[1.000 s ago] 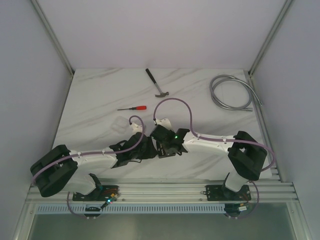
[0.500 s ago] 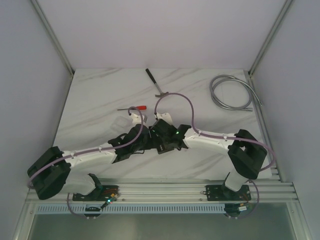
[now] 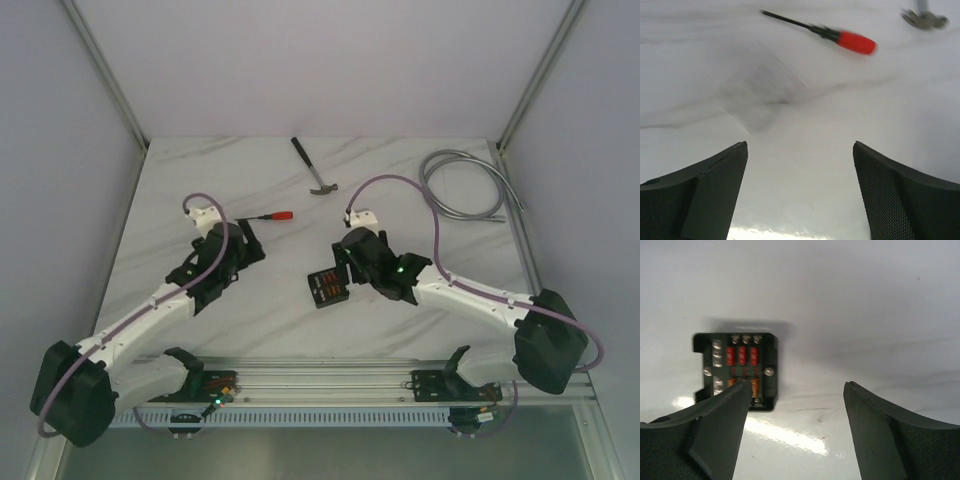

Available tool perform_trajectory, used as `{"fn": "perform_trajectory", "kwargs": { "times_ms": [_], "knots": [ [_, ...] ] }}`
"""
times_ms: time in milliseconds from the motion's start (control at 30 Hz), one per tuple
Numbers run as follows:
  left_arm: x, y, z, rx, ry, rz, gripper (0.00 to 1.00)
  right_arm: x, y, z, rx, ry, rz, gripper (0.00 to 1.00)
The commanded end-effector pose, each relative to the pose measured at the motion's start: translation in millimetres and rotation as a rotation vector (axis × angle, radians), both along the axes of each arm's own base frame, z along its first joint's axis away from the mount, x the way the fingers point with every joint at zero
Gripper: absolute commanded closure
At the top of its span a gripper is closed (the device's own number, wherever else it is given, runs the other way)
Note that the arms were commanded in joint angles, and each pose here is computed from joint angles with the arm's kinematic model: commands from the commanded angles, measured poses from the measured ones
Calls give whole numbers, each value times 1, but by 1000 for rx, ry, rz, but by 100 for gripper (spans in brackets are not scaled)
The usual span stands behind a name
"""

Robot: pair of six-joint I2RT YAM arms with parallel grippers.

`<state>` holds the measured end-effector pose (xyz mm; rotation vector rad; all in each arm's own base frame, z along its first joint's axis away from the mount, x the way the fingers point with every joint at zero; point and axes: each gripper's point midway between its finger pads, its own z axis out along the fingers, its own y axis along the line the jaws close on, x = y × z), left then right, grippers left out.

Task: Snap on the fuse box
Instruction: Install the fuse at the fuse box base, then move the fuse box cover to the center of the board.

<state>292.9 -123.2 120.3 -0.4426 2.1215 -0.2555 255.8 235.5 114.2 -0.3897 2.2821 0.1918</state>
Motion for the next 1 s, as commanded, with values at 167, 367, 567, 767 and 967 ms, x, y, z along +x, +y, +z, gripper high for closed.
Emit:
{"fn": "perform_trajectory", "kwargs": {
  "times_ms": [167,367,567,767,967],
  "knots": [
    [54,69,-12,79,66,130,3,2,-9,-15,16,-18,36,6],
    [82,83,-53,122,198,113,3,2,-13,-23,17,-19,45,1],
    [82,59,-78,47,280,-13,7,2,-21,-26,4,-24,42,0],
    [60,28,-84,-12,310,-128,13,1,-22,-35,-2,-7,45,0],
    [33,-6,-81,-70,317,-209,14,1,-23,-34,3,-10,44,0]
  ]
}}
